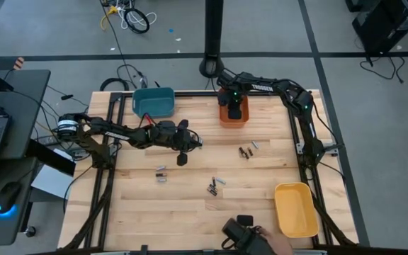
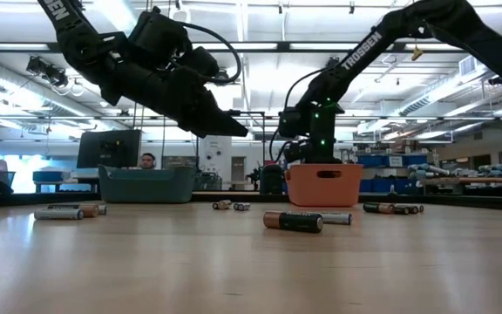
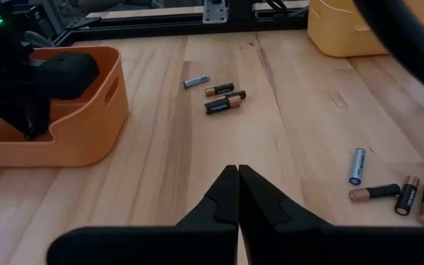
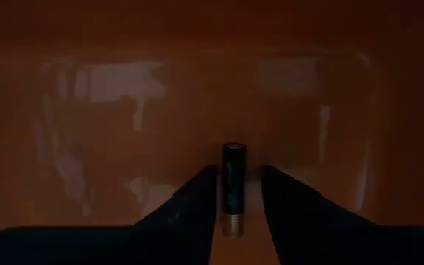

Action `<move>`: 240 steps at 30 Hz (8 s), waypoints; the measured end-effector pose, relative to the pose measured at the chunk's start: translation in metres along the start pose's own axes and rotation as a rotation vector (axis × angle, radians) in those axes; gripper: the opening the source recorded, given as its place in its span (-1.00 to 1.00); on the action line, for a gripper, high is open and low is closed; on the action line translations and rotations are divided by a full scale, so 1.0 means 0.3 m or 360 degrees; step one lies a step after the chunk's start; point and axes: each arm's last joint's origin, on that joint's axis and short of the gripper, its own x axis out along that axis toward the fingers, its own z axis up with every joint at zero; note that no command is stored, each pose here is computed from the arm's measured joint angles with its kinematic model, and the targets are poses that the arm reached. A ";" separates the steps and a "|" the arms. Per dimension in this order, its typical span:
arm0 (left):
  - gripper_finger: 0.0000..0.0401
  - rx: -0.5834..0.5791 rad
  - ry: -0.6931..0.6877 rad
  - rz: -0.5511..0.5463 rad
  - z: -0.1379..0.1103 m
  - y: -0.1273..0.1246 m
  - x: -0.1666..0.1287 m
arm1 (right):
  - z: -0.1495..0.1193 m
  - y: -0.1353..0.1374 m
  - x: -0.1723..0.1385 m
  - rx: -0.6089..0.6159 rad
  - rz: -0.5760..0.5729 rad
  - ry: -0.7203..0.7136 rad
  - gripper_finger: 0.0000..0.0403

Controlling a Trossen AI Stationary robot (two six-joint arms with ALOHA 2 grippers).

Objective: Sort batteries
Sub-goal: Put the small black battery into the orange bin, then put the silver battery into the yellow bin

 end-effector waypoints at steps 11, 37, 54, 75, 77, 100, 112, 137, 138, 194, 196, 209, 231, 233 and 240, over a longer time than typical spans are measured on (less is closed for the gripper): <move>-0.97 0.0035 -0.0028 0.0003 0.006 0.001 0.000 | 0.117 0.009 -0.237 -0.0027 -0.0035 -0.0068 -0.17; -0.97 0.0095 -0.0142 0.0020 0.029 0.003 -0.001 | -0.024 0.363 -0.600 0.0120 0.0042 -0.0579 -0.95; -0.97 0.0100 -0.0175 0.0036 0.036 0.004 -0.002 | -0.389 0.759 -0.418 0.0523 0.0092 -0.0832 -0.94; -0.97 0.0091 -0.0144 0.0071 0.030 0.006 -0.002 | -0.394 0.719 -0.241 0.1247 -0.0164 -0.0365 -0.67; -0.97 0.0091 -0.0144 0.0071 0.030 0.006 -0.002 | -0.392 0.707 -0.216 0.1269 -0.0164 -0.0292 -0.65; -0.97 0.0088 -0.0125 0.0067 0.026 0.006 -0.001 | -0.396 0.633 -0.125 0.1311 -0.0024 -0.0013 -0.32; -0.97 0.0086 -0.0119 0.0072 0.025 0.010 -0.002 | -0.392 0.632 -0.110 0.1314 0.0010 0.0014 -0.32; -0.97 0.0084 -0.0118 0.0072 0.025 0.010 -0.002 | -0.379 0.634 -0.053 0.1200 0.0021 0.0113 -0.80; -0.97 0.0084 -0.0118 0.0072 0.025 0.010 -0.002 | -0.380 0.634 -0.053 0.1197 0.0021 0.0113 -0.78; -0.97 0.0084 -0.0118 0.0073 0.025 0.010 -0.002 | -0.501 0.978 -0.493 0.0843 0.0522 -0.0078 -0.77; -0.97 0.0084 -0.0117 0.0073 0.025 0.010 -0.002 | -0.512 1.005 -0.521 0.0841 0.0519 -0.0031 -0.77; -0.97 0.0072 -0.0076 0.0068 0.016 0.010 -0.001 | -0.611 1.227 -0.570 0.0551 0.0557 0.0163 -0.77; -0.97 0.0079 -0.0073 0.0068 0.015 0.010 -0.001 | -0.673 1.414 -0.310 0.0179 0.0399 0.0299 -0.77; -0.97 0.0079 -0.0073 0.0068 0.015 0.010 -0.001 | -0.682 1.407 -0.289 0.0148 0.0393 0.0301 -0.77; -0.97 0.0082 -0.0073 0.0069 0.015 0.011 -0.001 | -0.711 1.384 -0.222 0.0090 0.0377 0.0309 -0.77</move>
